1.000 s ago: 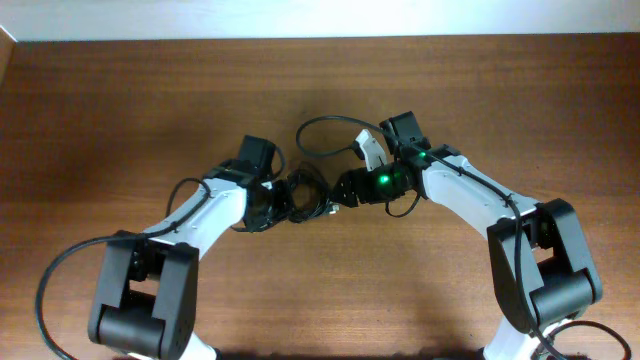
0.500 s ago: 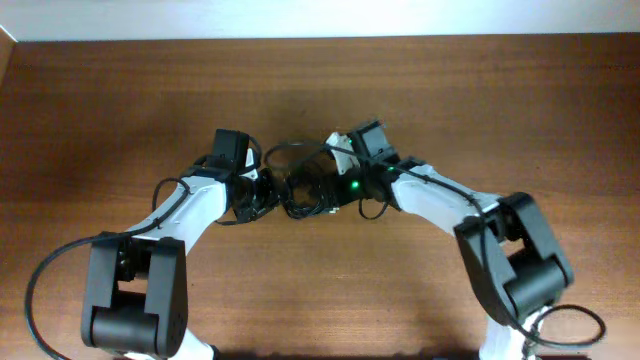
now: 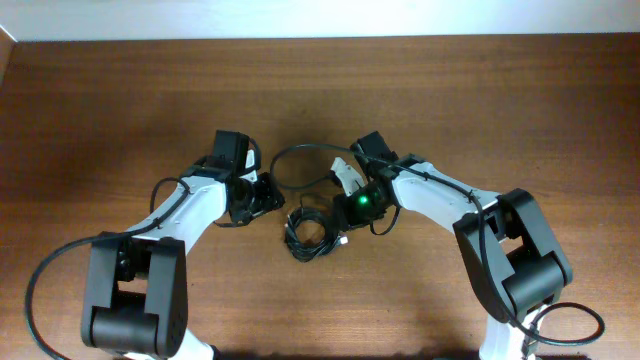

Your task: Untangle cables

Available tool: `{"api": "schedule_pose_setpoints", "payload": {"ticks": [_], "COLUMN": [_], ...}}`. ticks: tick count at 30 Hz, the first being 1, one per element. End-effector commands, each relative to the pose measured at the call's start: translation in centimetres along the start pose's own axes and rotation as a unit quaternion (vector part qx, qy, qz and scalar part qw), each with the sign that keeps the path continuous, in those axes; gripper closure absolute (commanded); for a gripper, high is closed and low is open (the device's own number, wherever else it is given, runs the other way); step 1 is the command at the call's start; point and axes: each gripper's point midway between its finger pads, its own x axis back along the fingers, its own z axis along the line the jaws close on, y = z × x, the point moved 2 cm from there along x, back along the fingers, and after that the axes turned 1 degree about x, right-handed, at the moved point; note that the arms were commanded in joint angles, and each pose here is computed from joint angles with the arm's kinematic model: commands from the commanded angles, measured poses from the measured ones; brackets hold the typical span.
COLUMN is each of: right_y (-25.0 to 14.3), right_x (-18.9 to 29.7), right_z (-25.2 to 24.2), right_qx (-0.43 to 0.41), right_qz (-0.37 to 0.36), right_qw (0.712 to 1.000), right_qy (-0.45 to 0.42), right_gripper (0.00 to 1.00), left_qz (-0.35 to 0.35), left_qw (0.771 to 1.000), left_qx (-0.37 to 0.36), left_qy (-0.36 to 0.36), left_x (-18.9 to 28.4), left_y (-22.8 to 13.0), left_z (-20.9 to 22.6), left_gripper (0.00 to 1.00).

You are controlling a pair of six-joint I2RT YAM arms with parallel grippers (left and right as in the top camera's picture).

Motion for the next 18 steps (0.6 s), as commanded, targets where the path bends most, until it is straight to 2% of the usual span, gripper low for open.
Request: {"api": "schedule_pose_setpoints", "payload": {"ticks": [1, 3, 5, 6, 7, 8, 10, 11, 14, 17, 18], "right_y": [2.0, 3.2, 4.3, 4.7, 4.7, 4.4, 3.2, 2.2, -0.3, -1.7, -1.9], "right_x": [1.1, 2.0, 3.4, 4.4, 4.8, 5.2, 5.1, 5.0, 4.3, 2.7, 2.2], "right_z": [2.6, 2.6, 2.8, 3.0, 3.1, 3.3, 3.5, 3.5, 3.0, 0.5, 0.5], "right_qx": [0.11, 0.101, 0.084, 0.074, 0.067, 0.056, 0.038, 0.023, -0.08, -0.165, -0.175], "right_qz": [-0.023, -0.037, -0.045, -0.042, -0.037, -0.025, 0.001, 0.021, 0.067, 0.072, 0.071], "right_qw": [0.992, 0.993, 0.994, 0.995, 0.996, 0.997, 0.998, 0.998, 0.994, 0.983, 0.982], "right_qy": [0.054, 0.053, 0.054, 0.052, 0.052, 0.051, 0.053, 0.052, 0.042, -0.03, -0.028], "right_gripper": [0.96, 0.93, 0.86, 0.76, 0.58, 0.49, 0.47, 0.47, 0.47, 0.48, 0.52], "left_qz": [0.035, 0.039, 0.05, 0.06, 0.066, 0.069, 0.069, 0.069, 0.054, 0.022, 0.012], "left_qw": [0.986, 0.984, 0.981, 0.98, 0.98, 0.98, 0.98, 0.98, 0.981, 0.981, 0.98], "left_qx": [-0.142, -0.157, -0.169, -0.174, -0.173, -0.171, -0.171, -0.171, -0.175, -0.182, -0.187], "left_qy": [-0.075, -0.08, -0.077, -0.074, -0.072, -0.071, -0.071, -0.071, -0.061, -0.062, -0.066], "left_x": [-0.1, 0.0, 0.0, 0.0, 0.0, 0.1, 0.1, 0.1, -0.1, -0.1, -0.1], "left_y": [-1.4, -1.7, -2.2, -2.6, -2.9, -3.1, -3.0, -3.0, -2.4, -1.0, -0.6], "left_z": [-1.9, -1.9, -1.7, -1.5, -1.3, -1.3, -1.3, -1.3, -1.1, -1.5, -1.8], "left_gripper": [0.42, 0.37, 0.36, 0.34, 0.34, 0.35, 0.48, 0.5, 0.37, 0.34, 0.34]}}
